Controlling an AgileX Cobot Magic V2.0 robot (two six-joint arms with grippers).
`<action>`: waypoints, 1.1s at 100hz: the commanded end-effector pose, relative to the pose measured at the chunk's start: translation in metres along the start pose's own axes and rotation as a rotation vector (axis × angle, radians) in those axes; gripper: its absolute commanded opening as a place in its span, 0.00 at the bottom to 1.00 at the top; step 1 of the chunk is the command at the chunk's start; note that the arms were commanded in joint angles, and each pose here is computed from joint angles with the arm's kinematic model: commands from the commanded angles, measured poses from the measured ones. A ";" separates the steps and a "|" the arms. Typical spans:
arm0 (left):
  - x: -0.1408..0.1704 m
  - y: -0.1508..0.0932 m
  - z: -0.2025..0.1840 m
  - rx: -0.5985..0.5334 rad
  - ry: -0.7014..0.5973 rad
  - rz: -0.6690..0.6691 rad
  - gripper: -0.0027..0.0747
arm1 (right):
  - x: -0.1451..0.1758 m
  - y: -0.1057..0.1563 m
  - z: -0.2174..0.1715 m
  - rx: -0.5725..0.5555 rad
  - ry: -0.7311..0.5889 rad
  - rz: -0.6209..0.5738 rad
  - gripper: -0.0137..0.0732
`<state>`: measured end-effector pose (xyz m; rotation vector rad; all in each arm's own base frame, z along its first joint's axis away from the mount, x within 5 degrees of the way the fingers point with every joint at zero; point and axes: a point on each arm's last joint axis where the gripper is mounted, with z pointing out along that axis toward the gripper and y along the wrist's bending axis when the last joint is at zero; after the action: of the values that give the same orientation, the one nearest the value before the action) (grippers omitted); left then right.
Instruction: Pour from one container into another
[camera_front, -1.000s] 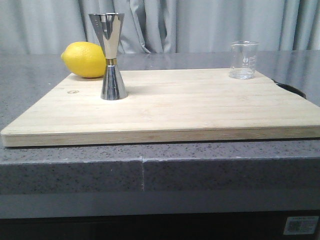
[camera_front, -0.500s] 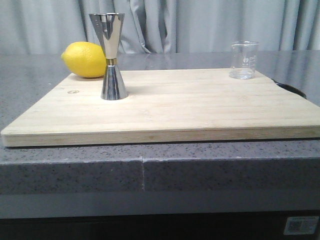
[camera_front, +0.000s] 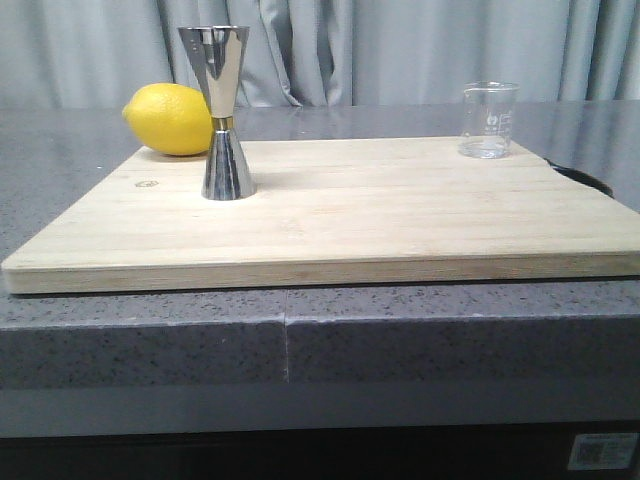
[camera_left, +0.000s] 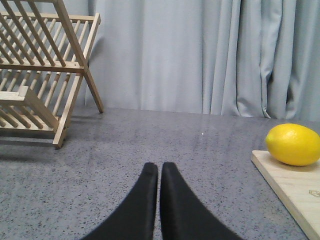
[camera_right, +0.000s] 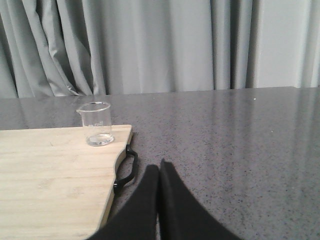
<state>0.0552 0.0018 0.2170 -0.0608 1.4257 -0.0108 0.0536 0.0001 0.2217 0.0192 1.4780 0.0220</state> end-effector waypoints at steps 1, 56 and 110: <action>0.002 0.000 -0.002 0.008 -0.063 -0.010 0.01 | -0.011 0.000 -0.002 -0.002 -0.128 -0.009 0.08; 0.002 0.000 -0.002 0.008 -0.063 -0.010 0.01 | 0.010 0.000 0.000 -0.001 -0.053 -0.002 0.08; 0.002 0.000 -0.002 0.008 -0.063 -0.010 0.01 | 0.010 0.000 0.000 -0.001 -0.053 -0.002 0.08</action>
<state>0.0552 0.0018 0.2170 -0.0619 1.4257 -0.0120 0.0563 0.0000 0.2059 0.0241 1.5129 0.0248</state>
